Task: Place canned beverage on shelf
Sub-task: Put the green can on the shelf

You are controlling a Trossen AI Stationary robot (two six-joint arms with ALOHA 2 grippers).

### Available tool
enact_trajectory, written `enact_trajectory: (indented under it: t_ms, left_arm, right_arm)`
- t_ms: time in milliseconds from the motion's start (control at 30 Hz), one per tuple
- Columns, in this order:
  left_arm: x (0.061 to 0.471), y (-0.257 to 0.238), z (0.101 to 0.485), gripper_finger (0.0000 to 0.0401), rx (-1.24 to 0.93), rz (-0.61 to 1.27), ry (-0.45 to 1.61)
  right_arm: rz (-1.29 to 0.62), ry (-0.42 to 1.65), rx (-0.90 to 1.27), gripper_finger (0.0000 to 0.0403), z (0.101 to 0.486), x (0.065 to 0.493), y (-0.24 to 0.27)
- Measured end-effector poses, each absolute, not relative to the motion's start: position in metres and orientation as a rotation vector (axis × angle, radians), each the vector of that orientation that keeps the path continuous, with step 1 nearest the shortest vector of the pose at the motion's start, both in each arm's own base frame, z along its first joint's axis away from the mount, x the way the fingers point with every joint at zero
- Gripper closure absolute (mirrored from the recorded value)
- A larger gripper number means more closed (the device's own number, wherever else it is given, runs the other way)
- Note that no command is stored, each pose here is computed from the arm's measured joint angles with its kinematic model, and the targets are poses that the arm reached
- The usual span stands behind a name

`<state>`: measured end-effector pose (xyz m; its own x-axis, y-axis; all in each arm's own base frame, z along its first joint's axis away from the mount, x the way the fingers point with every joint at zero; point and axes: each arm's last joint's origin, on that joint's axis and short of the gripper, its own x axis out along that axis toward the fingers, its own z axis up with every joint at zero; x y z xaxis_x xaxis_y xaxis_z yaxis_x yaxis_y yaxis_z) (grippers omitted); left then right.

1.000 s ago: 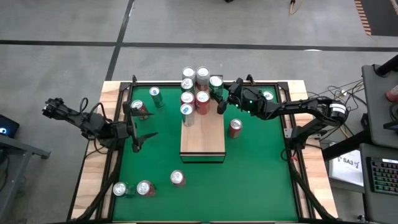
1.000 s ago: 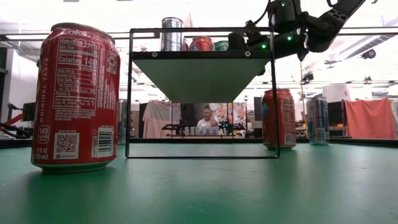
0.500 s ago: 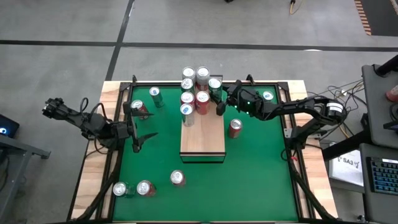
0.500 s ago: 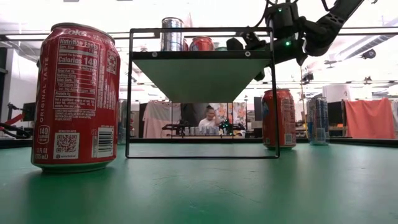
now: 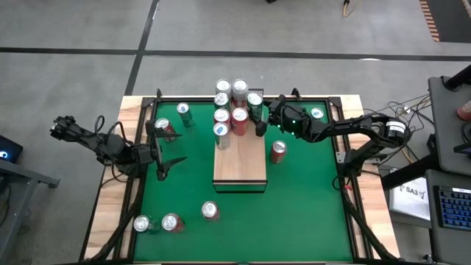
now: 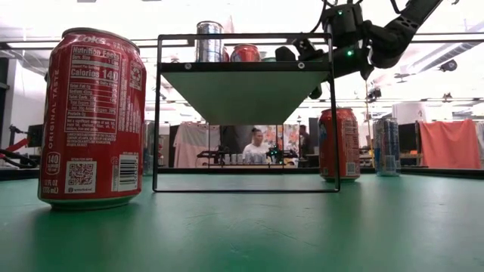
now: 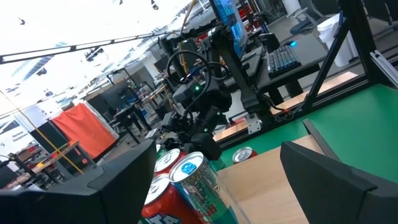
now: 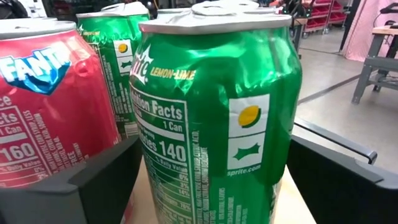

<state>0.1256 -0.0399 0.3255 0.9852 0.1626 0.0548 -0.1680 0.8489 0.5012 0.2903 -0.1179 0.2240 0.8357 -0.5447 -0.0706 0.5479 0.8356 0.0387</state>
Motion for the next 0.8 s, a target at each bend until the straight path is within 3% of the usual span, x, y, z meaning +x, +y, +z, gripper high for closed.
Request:
enact_trajectory:
  t_ms: [800]
  left_arm:
    - [0.126, -0.040, 0.326, 0.0075, 0.477, 0.174, -0.016]
  right_arm:
    - [-0.551, 0.015, 0.029, 0.0027, 0.260, 0.271, -0.109]
